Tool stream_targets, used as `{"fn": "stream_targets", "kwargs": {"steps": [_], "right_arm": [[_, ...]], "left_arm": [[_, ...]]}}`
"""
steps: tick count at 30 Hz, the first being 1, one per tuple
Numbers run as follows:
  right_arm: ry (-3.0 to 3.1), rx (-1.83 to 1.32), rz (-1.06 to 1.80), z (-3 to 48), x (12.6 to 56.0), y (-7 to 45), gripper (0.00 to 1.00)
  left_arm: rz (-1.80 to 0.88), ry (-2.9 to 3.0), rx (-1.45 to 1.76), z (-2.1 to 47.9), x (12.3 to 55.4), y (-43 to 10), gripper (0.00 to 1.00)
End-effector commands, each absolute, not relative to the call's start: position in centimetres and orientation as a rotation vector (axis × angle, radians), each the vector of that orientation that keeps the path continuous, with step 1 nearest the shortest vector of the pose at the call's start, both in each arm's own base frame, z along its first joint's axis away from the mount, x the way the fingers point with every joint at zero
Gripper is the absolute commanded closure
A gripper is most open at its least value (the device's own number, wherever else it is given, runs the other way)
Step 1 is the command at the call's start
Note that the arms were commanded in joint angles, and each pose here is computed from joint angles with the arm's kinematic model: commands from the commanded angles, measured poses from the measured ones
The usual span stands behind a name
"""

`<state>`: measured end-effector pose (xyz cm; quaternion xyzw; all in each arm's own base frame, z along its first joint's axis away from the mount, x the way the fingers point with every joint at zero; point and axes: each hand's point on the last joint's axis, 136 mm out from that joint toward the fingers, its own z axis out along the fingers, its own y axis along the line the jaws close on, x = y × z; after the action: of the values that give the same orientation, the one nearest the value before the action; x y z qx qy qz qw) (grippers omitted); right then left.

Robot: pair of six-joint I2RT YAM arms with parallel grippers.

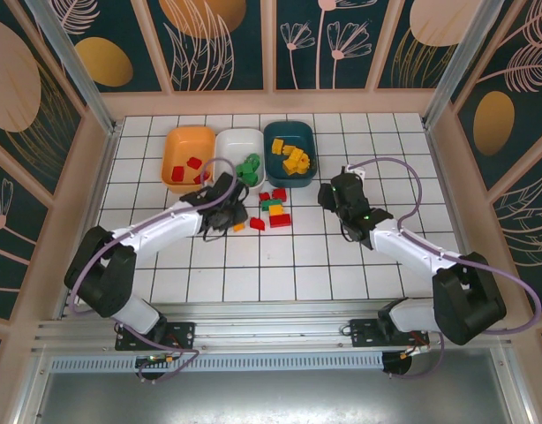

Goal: Sort the legos into containers by color

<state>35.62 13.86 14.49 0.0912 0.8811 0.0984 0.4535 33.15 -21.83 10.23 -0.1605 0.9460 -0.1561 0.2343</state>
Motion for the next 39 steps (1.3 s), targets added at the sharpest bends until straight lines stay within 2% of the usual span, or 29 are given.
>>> {"fn": "stream_targets", "kwargs": {"steps": [1,2,7,14,22,32,33,36,39], "right_arm": [[2.13,0.269,0.279,15.4,35.8,13.5,0.4],[2.131,0.273,0.279,15.4,35.8,13.4,0.4],[2.135,0.291,0.295,15.1,35.8,13.0,0.4],[2.125,0.299,0.303,15.3,35.5,12.7,0.4],[2.112,0.29,0.302,16.0,35.2,12.5,0.4],[2.095,0.287,0.313,16.5,35.1,12.5,0.4],[2.093,0.289,0.313,16.4,35.0,12.4,0.4],[2.091,0.284,0.315,16.3,35.0,12.5,0.4],[2.09,0.256,0.33,16.3,34.9,13.0,0.38]], "left_arm": [[-0.468,2.507,-0.264,13.9,37.2,-25.0,0.73],[-0.515,2.474,-0.213,15.5,38.5,-26.5,0.73],[-0.639,2.369,-0.016,17.2,44.3,-32.6,0.73],[-0.579,2.346,0.08,16.0,49.9,-36.3,0.72],[-0.55,2.378,0.103,13.5,52.5,-38.3,0.67],[-0.552,2.413,0.112,10.4,52.8,-38.9,0.62],[-0.56,2.413,0.115,10.4,52.7,-38.9,0.6],[-0.574,2.39,0.139,11.4,52.7,-39.1,0.45],[-0.591,2.344,0.169,14.0,52.5,-39.1,0.26]]}}
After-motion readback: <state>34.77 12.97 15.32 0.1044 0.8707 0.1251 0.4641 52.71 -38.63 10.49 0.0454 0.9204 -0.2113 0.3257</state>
